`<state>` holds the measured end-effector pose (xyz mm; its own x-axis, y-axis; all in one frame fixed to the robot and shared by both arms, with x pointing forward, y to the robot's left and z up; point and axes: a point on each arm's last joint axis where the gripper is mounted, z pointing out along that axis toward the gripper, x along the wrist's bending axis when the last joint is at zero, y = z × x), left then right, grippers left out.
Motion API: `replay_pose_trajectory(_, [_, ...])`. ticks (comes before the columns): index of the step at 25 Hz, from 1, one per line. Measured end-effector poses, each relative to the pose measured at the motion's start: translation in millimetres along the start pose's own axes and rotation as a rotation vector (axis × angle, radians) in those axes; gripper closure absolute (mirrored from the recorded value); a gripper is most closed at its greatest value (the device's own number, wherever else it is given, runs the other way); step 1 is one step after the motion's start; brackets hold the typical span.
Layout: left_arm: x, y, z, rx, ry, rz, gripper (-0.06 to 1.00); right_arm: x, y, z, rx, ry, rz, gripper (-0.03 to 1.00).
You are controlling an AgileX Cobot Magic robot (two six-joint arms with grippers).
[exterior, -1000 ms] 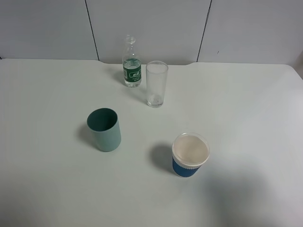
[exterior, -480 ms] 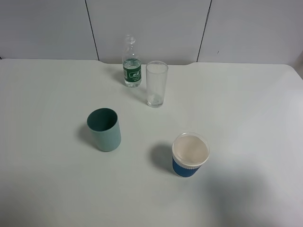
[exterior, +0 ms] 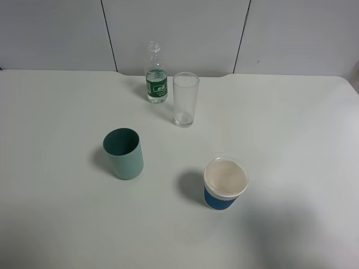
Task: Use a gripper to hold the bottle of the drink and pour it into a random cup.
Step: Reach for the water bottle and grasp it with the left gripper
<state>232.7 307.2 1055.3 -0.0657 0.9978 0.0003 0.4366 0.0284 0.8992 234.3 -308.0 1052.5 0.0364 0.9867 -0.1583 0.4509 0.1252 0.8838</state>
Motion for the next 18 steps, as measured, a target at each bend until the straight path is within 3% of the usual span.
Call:
replay_pose_trajectory(14, [1,1,0,0.001,0.008,0.004,0.03,0,0,0,0.0,0.0,0.0,0.23])
replay_pose_trajectory(18, [1,16,5,0.001,0.018,0.016,0.04,0,0,0,0.0,0.0,0.0,0.23])
